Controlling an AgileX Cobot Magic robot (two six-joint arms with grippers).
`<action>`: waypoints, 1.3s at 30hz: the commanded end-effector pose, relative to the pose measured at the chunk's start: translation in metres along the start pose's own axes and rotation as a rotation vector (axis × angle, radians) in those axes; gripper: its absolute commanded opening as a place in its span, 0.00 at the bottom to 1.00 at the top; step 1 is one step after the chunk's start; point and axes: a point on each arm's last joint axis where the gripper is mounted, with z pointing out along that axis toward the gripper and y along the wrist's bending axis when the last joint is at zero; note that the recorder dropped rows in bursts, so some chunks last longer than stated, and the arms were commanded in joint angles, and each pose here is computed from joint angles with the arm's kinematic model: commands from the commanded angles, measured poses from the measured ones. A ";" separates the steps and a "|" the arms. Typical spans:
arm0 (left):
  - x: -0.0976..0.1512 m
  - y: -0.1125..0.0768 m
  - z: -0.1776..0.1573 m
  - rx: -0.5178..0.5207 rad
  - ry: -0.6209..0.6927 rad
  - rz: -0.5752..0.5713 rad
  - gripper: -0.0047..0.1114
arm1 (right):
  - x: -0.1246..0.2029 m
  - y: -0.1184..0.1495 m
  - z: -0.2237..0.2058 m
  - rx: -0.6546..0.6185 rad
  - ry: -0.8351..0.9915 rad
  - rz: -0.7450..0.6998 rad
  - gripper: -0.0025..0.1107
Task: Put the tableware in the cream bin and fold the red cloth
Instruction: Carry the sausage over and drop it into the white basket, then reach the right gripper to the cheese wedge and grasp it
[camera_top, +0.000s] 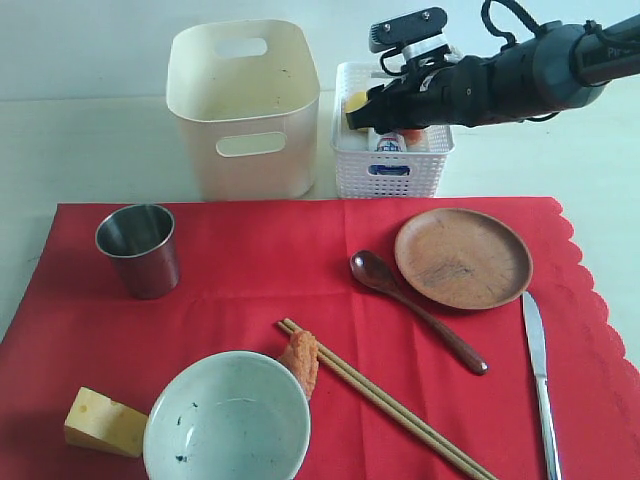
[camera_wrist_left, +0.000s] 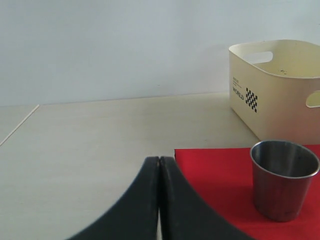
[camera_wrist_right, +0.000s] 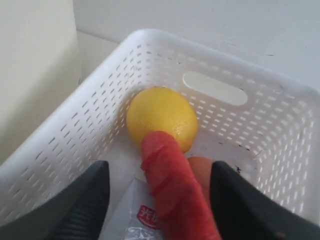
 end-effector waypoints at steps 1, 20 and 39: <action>-0.001 0.000 -0.001 -0.003 -0.014 -0.002 0.04 | -0.006 -0.003 -0.001 0.011 -0.041 0.018 0.66; -0.001 0.000 -0.001 -0.003 -0.014 -0.002 0.04 | -0.066 -0.003 -0.143 -0.042 0.026 0.039 0.02; -0.001 0.000 -0.001 -0.003 -0.014 -0.002 0.04 | 0.005 0.014 -0.356 -0.197 -0.167 0.140 0.02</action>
